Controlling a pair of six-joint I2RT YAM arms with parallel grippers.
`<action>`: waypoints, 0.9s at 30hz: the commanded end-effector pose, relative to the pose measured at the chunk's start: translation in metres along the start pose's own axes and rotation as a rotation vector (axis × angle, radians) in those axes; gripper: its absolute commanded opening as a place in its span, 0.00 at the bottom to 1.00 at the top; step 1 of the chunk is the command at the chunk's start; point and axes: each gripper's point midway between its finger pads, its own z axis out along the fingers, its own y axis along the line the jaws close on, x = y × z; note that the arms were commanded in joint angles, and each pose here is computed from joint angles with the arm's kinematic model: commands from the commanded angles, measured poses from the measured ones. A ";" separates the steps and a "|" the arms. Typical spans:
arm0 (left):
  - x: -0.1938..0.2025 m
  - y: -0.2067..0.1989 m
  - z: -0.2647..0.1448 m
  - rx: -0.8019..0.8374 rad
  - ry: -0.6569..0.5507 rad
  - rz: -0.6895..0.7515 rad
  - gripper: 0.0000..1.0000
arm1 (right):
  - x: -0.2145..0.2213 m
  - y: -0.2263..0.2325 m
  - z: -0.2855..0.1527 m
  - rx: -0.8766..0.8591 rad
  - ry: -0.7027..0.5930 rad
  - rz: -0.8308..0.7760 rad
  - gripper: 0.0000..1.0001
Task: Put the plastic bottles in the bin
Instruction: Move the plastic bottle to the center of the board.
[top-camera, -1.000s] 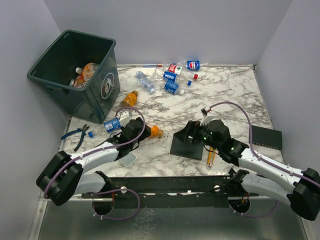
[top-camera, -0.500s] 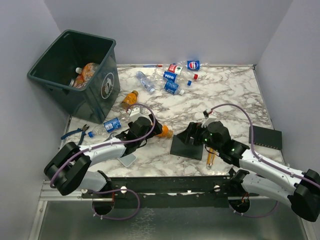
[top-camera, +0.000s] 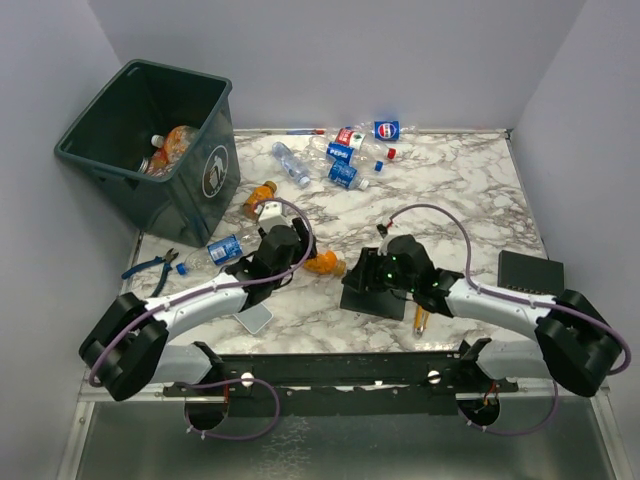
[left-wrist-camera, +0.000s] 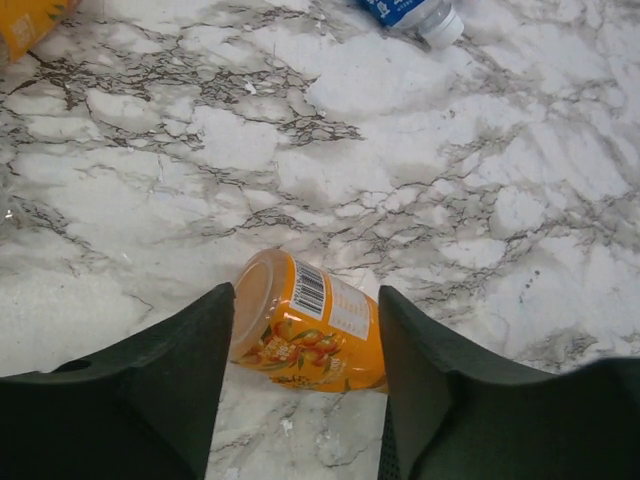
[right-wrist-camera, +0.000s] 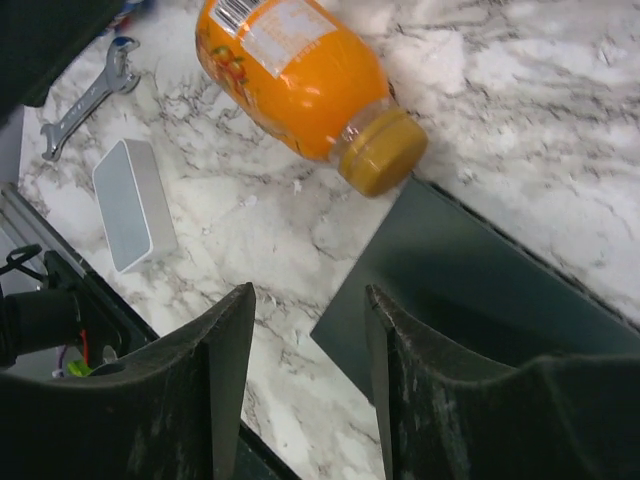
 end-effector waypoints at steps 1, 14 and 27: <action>0.002 -0.012 0.018 0.020 0.012 0.013 0.52 | -0.024 0.033 0.020 -0.098 -0.016 -0.022 0.50; 0.037 0.014 0.019 -0.032 0.075 -0.019 0.36 | -0.012 0.011 0.073 0.031 0.065 0.097 0.46; 0.076 0.001 0.009 0.050 0.184 -0.079 0.29 | -0.039 -0.009 0.079 0.119 0.012 -0.010 0.59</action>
